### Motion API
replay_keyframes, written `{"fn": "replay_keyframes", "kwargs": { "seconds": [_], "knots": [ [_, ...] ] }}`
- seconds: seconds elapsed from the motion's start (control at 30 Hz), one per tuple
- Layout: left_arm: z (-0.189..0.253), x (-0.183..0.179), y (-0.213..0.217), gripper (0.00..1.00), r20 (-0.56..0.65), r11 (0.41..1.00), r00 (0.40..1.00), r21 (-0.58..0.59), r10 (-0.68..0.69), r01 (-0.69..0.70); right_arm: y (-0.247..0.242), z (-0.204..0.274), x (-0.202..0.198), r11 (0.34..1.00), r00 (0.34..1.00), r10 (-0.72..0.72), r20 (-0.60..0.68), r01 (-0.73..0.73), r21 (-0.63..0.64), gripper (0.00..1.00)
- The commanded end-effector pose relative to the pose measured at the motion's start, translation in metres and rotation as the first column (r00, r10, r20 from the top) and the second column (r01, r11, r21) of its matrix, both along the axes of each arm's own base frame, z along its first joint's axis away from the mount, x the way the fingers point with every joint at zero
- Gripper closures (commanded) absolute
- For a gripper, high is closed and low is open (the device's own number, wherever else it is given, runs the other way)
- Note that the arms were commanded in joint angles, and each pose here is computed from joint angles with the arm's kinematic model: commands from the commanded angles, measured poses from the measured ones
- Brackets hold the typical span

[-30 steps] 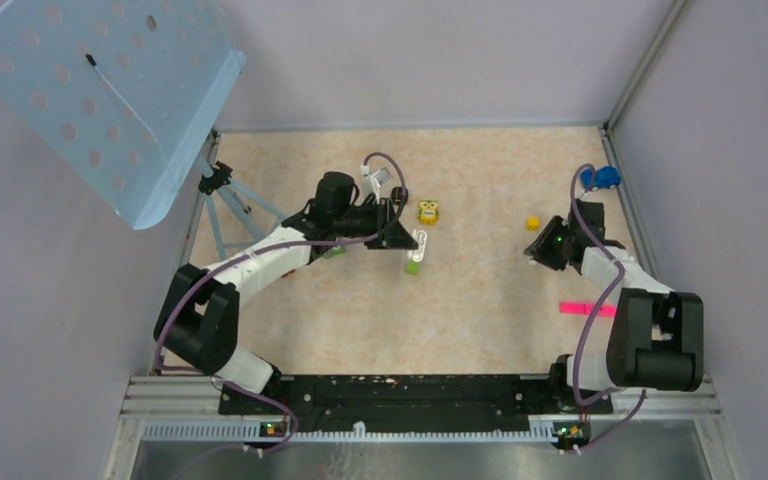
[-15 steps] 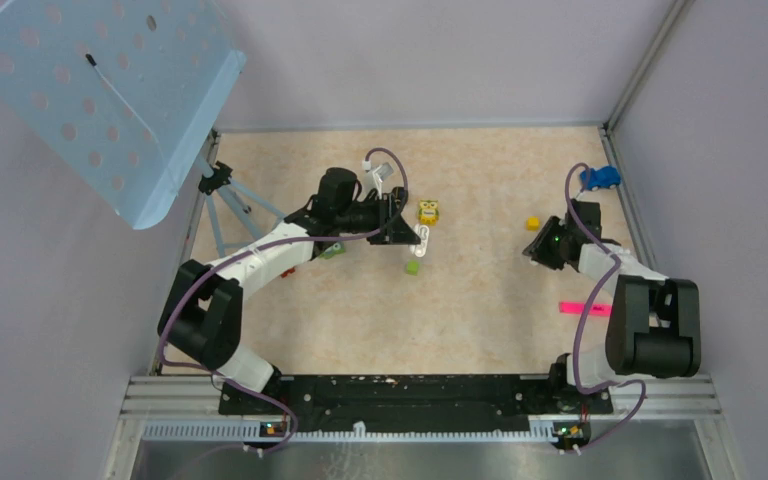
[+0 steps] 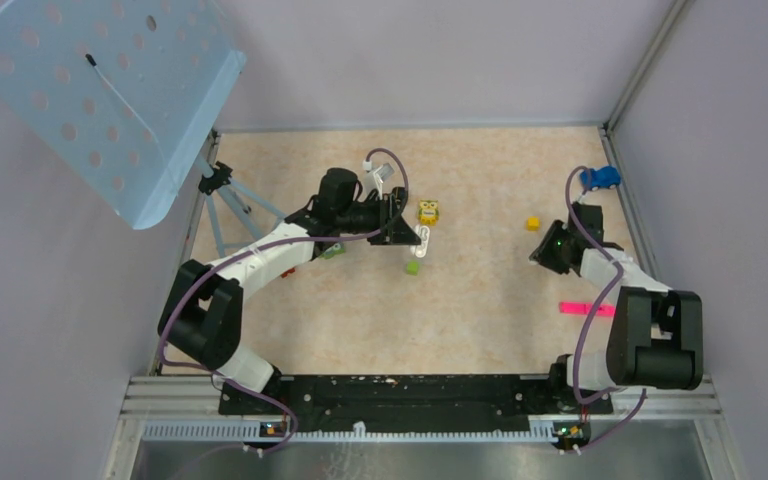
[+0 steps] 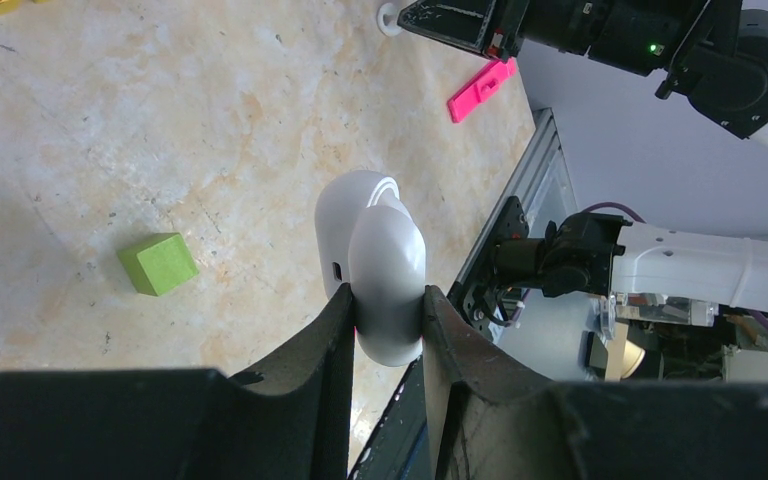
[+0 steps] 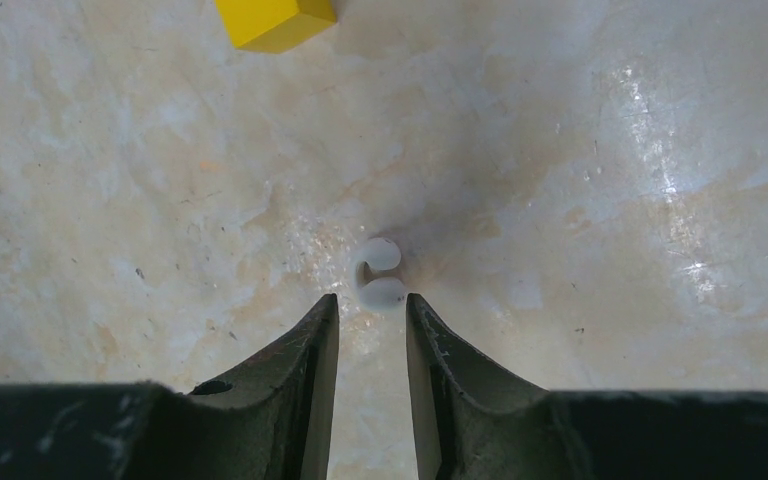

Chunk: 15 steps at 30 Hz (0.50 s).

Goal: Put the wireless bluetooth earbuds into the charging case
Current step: Pick up the left earbud from the corner of the board.

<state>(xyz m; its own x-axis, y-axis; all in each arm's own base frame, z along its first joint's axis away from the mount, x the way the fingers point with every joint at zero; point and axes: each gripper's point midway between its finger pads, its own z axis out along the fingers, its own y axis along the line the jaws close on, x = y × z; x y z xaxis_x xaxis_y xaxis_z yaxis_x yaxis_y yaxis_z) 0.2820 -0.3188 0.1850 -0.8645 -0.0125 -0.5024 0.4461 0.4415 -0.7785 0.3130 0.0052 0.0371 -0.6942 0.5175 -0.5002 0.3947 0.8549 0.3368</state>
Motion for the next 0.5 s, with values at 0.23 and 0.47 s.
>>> {"fn": "replay_keyframes", "kwargs": {
  "seconds": [0.23,0.47],
  "knots": [
    [0.016,0.003,-0.007,1.00,0.048,0.999,0.999,-0.038,-0.021,0.023,0.012,0.042,0.016,0.997,0.988,0.080,0.129,-0.077,-0.026,0.70],
    [0.018,0.002,-0.007,1.00,0.058,0.999,0.998,-0.040,-0.021,0.024,0.015,0.024,0.021,0.995,0.993,0.095,0.067,-0.093,-0.025,0.70]
  ]
}}
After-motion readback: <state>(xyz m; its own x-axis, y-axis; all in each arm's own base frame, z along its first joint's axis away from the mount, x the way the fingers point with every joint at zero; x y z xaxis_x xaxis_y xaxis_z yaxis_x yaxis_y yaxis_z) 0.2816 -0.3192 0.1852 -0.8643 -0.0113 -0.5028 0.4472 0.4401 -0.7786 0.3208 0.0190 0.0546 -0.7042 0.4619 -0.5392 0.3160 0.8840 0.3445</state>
